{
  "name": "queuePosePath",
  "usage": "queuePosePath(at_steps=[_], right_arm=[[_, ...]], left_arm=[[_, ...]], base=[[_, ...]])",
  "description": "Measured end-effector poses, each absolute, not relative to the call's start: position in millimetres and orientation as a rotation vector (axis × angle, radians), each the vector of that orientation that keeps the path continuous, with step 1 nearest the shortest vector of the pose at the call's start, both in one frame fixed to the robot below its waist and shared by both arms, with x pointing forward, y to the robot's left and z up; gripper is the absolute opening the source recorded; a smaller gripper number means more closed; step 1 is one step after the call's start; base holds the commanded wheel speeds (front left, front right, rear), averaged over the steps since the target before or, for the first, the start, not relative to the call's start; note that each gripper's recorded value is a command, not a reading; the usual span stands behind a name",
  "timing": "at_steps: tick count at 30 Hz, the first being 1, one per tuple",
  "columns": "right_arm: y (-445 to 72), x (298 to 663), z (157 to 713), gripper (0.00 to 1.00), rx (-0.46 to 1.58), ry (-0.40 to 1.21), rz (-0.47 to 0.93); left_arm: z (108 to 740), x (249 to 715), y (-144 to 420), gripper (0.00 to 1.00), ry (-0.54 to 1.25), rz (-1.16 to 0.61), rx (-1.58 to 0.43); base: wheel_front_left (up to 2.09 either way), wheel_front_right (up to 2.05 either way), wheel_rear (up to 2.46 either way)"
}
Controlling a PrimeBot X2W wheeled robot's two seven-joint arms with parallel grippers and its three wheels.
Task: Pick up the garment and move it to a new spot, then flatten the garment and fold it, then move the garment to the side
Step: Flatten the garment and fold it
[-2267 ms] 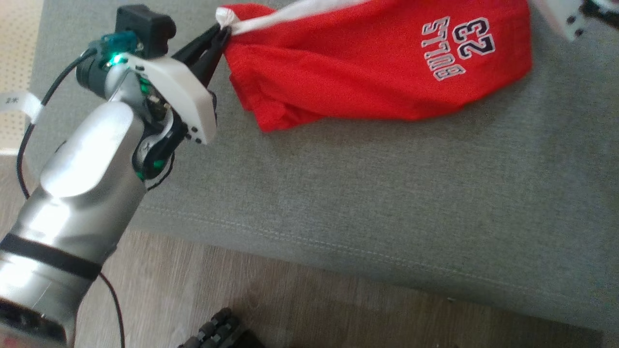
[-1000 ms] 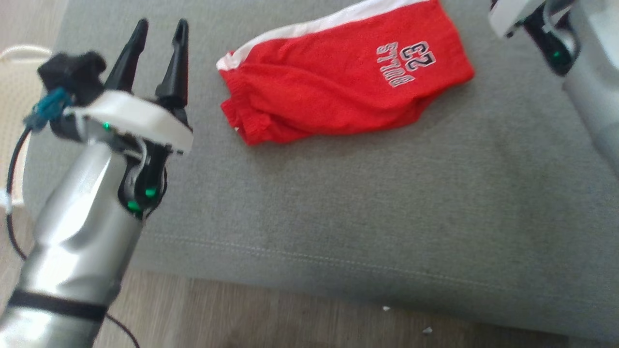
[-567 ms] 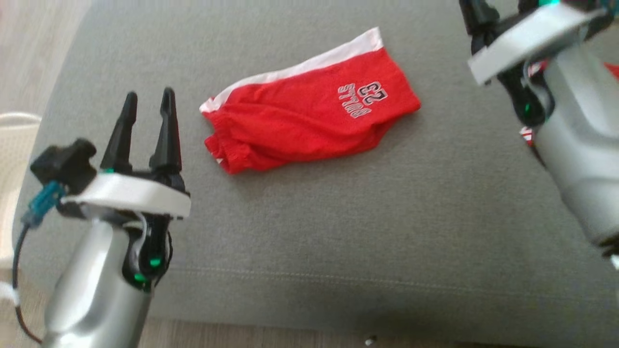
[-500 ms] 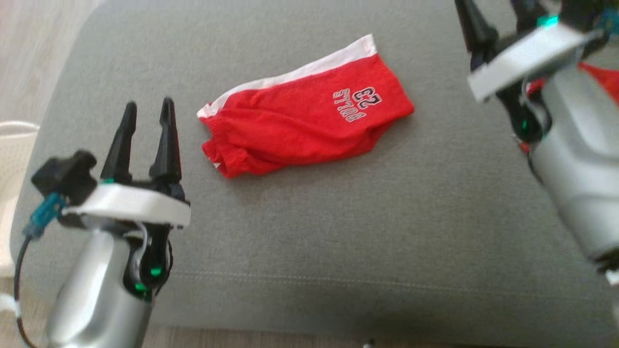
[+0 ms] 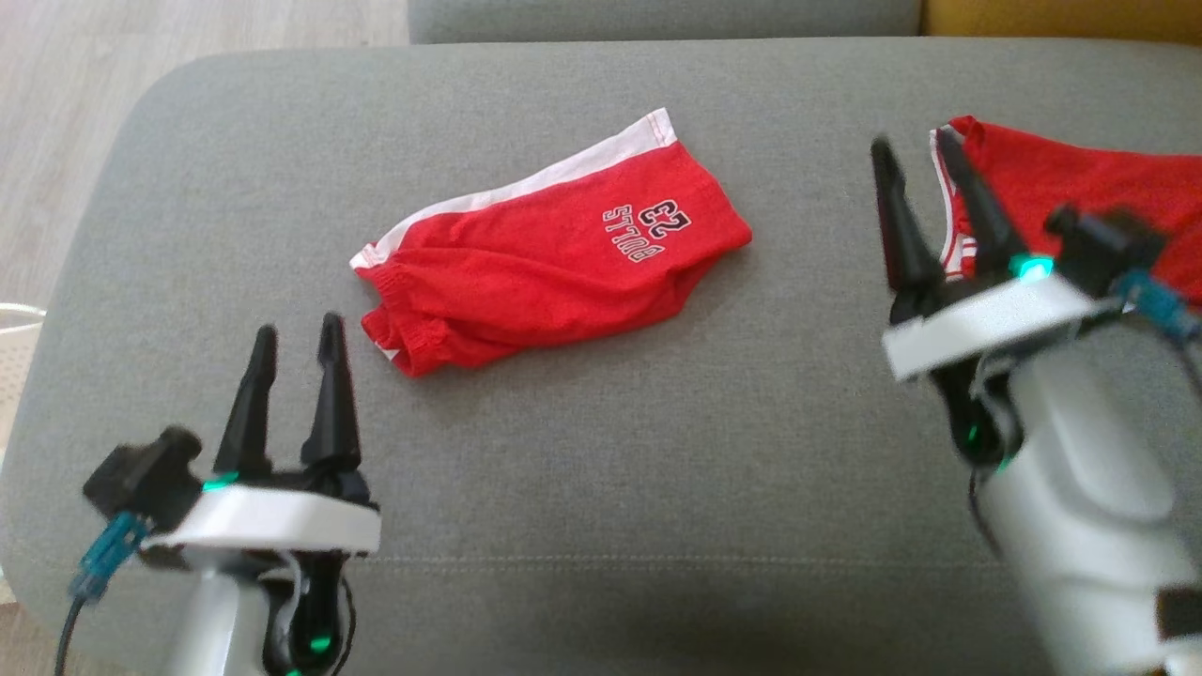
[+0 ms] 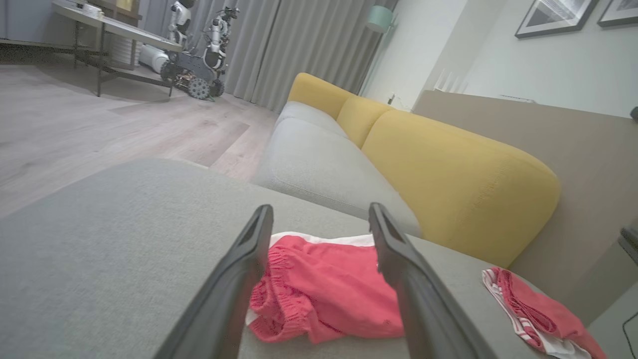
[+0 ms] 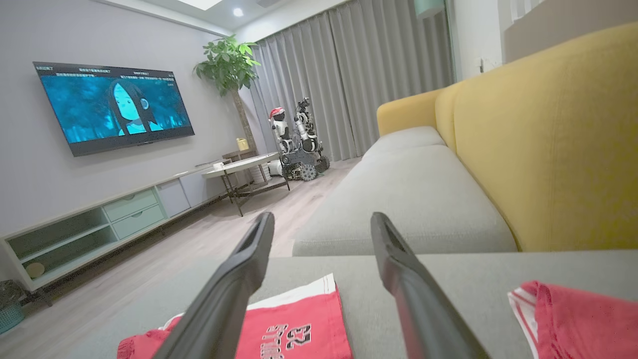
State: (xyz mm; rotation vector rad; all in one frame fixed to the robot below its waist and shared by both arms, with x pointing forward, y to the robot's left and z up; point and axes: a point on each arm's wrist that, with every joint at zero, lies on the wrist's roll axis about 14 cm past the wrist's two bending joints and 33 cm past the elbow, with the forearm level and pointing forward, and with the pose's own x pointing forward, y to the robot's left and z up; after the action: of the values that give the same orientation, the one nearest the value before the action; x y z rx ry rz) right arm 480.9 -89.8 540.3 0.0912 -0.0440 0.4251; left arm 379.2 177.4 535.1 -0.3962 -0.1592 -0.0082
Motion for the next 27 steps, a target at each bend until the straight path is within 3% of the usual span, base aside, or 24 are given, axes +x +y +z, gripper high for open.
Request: queuePosePath(at_steps=[11,27], right_arm=[[-88,424,455,1.0,0.099,0.182,0.371],[-89,419,442,1.0,0.108,0.264,0.325]], left_arm=[[516,363,185,1.0,-0.116,0.023,-0.357],[506,363,193,1.0,-0.088,0.073,-0.346]], base=[[0.0,0.0,0.0],[0.0,0.0,0.0]])
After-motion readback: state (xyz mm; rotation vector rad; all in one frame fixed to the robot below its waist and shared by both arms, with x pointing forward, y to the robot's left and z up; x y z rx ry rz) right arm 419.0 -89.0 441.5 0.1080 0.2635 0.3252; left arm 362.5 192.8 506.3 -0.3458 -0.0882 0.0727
